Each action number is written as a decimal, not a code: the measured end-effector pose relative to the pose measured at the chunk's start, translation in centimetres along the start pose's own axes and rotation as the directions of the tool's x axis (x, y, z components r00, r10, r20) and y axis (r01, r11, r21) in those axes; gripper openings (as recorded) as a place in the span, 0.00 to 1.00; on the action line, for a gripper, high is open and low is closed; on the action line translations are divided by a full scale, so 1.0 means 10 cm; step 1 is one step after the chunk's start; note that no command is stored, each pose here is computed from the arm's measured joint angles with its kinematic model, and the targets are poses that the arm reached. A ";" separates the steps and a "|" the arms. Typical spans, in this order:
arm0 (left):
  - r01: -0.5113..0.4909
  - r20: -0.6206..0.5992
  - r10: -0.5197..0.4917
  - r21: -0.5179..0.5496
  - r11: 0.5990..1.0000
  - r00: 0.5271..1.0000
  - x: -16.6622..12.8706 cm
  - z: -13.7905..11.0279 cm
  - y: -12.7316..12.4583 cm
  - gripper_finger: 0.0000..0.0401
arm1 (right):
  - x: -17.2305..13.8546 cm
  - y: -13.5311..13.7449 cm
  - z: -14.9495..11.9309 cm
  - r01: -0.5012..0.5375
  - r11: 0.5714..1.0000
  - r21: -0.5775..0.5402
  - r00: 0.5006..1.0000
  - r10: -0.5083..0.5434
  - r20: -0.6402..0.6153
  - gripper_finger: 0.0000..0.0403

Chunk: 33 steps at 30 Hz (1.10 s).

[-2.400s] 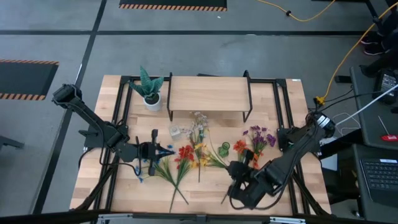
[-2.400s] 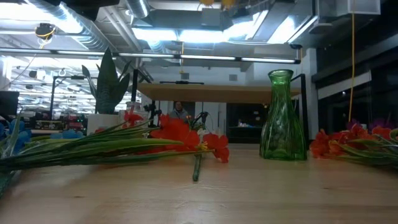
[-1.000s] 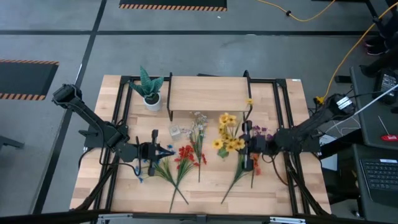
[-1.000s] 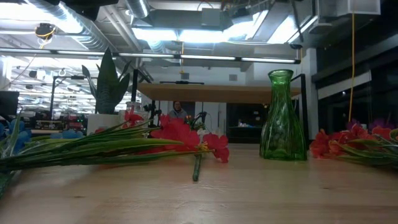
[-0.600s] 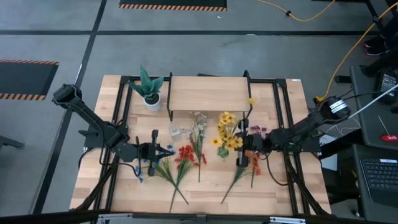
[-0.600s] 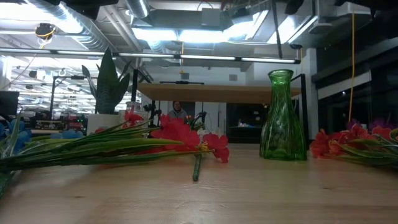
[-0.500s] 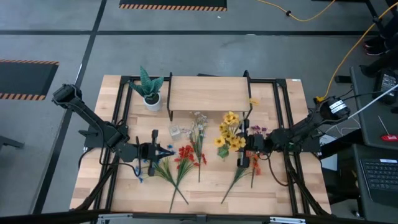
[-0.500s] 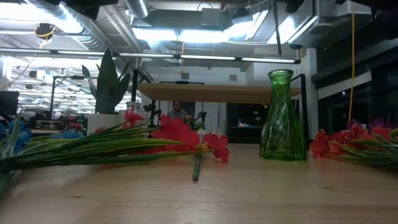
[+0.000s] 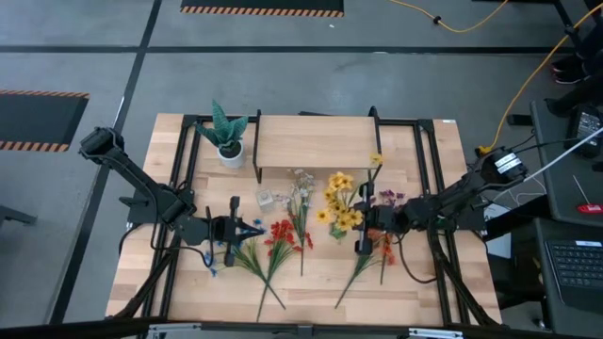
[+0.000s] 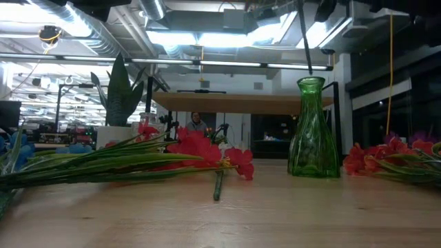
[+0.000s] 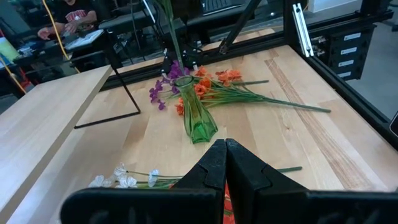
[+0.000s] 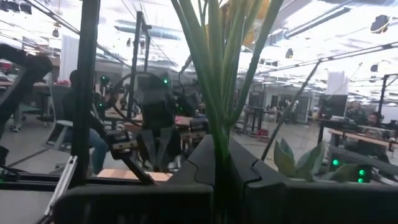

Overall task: Pick and place flowers into a vace then onto a shelf
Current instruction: Put the yellow flowers into the green vase

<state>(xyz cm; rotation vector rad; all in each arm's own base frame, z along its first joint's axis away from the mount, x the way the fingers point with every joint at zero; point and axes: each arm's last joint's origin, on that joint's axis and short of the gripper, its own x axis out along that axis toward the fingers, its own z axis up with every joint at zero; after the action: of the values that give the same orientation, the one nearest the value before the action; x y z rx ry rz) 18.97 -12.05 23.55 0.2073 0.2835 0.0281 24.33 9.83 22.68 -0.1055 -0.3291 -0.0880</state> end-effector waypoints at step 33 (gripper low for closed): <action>0.001 0.000 -0.001 -0.018 1.000 1.000 0.00 0.00 0.00 0.01 | -0.20 0.00 -0.12 -0.012 1.000 0.009 0.999 0.012 0.045 0.01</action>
<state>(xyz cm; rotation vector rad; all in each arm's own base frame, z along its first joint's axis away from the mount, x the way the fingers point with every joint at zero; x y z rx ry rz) 18.97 -12.06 23.55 0.1894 0.2834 0.0293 22.80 9.83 20.93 -0.1001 -0.3736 -0.0723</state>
